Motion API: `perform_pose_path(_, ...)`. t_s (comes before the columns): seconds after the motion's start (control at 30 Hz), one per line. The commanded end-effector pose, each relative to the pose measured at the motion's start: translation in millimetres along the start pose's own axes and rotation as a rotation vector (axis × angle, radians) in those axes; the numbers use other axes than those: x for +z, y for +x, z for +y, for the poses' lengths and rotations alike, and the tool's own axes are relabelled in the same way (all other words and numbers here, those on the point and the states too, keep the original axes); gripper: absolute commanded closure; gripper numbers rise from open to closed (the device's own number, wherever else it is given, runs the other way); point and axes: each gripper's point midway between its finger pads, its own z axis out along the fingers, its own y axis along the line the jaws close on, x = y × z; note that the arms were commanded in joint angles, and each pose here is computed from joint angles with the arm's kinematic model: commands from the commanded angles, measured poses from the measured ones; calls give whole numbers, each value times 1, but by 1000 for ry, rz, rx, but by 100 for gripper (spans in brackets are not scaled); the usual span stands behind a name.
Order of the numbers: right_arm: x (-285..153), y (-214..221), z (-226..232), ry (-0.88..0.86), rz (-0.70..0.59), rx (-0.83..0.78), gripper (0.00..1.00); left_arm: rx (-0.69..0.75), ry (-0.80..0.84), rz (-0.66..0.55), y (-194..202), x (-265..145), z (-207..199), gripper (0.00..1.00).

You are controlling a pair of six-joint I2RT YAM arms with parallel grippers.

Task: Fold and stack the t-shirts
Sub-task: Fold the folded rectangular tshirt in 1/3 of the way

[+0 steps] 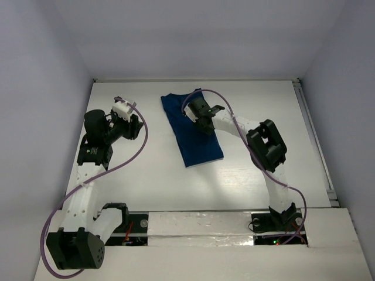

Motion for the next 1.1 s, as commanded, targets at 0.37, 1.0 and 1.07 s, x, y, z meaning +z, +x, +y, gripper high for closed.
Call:
perform_pose_path(0.37, -27, -28, -46, 137, -120, 110, 76, 3, 15, -32, -7, -2, -2, 58)
perform_pose_path(1.0, -156, -33, -40, 65, -676, -109, 16, 13, -130, -26, -8, 2, 27, 58)
perform_pose_path(1.07, -161, -23, -19, -29, -690, -170, 15, -5, -135, 2, -1, 7, 30, 59)
